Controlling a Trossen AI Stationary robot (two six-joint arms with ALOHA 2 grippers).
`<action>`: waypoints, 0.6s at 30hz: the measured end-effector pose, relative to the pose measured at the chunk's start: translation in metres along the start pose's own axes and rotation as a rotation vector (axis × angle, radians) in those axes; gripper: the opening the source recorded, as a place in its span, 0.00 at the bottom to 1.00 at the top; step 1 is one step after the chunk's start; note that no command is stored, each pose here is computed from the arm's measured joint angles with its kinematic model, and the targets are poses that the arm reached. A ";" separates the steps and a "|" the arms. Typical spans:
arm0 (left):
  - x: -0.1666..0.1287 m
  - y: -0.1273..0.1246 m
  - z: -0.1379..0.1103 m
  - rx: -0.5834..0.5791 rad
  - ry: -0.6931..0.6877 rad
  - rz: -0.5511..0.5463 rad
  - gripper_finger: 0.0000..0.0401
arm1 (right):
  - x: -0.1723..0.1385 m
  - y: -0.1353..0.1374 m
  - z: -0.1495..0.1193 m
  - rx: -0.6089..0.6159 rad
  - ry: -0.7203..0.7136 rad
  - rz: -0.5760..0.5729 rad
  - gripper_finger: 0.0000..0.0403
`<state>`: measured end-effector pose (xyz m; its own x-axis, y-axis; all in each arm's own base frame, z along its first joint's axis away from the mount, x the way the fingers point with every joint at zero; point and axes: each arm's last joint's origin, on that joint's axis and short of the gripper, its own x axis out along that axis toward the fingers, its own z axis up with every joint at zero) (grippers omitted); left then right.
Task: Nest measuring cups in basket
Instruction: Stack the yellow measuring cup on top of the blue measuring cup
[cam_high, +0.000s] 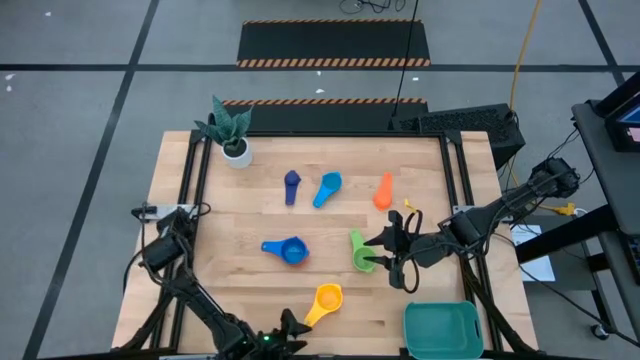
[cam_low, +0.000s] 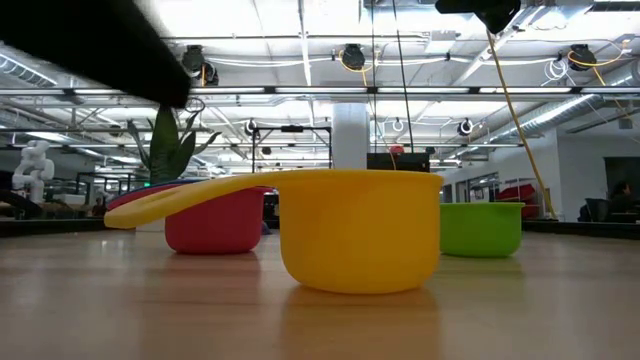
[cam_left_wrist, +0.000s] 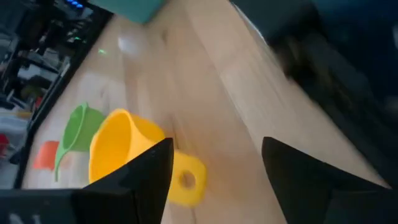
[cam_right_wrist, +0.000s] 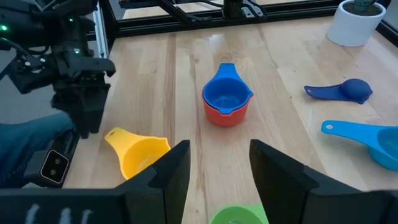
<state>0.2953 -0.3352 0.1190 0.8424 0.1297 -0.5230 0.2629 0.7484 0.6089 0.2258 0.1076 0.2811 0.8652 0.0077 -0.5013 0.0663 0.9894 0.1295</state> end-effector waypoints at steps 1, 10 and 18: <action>0.002 0.002 0.001 -0.043 -0.009 0.015 0.63 | 0.000 0.000 0.000 0.000 0.000 -0.001 0.40; 0.020 0.021 -0.006 -0.136 0.061 0.076 0.64 | 0.000 0.000 0.000 0.000 0.000 -0.001 0.40; 0.026 0.028 -0.018 -0.155 0.153 0.106 0.64 | 0.000 0.000 0.000 -0.004 0.002 -0.001 0.40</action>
<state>0.3164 -0.2987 0.1118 0.7774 0.3012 -0.5522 0.0909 0.8148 0.5725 0.2258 0.1075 0.2809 0.8643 0.0064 -0.5030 0.0655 0.9900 0.1251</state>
